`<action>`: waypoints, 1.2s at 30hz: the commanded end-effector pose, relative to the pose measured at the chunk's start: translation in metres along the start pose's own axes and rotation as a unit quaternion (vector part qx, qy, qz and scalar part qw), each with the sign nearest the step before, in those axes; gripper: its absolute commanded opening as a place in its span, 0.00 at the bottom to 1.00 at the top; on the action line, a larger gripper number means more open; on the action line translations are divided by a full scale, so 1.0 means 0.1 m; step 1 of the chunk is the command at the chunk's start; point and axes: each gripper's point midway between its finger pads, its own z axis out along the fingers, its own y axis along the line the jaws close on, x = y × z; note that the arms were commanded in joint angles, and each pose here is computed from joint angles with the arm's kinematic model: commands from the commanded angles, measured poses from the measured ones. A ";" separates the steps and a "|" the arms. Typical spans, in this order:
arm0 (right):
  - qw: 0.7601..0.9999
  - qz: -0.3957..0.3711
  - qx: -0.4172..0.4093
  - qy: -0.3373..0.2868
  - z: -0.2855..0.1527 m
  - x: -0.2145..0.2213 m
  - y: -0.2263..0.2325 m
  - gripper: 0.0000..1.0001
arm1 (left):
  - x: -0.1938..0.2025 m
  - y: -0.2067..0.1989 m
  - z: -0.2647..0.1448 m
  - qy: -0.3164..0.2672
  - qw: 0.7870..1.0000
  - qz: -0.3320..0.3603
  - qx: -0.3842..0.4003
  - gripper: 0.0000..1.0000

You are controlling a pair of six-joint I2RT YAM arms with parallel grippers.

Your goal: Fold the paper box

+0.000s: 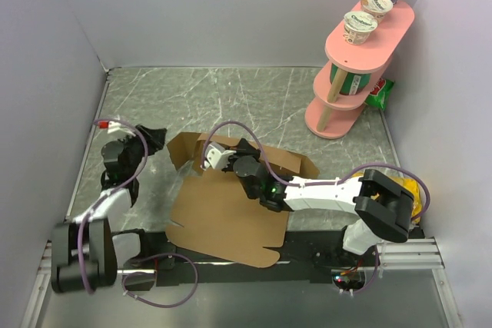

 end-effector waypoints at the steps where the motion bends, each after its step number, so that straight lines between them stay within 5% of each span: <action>1: 0.998 0.016 -0.052 0.037 -0.02 0.32 0.36 0.00 | 0.06 -0.51 0.08 0.024 0.984 0.042 0.170 0.62; 18: 0.998 0.023 -0.037 0.041 0.09 0.29 0.36 0.00 | 0.96 -0.99 -0.08 0.143 0.961 0.079 0.223 0.58; 36: 0.995 -0.051 0.075 0.036 0.03 0.60 0.24 0.00 | 1.14 -0.97 -0.46 0.138 0.954 0.094 0.247 0.65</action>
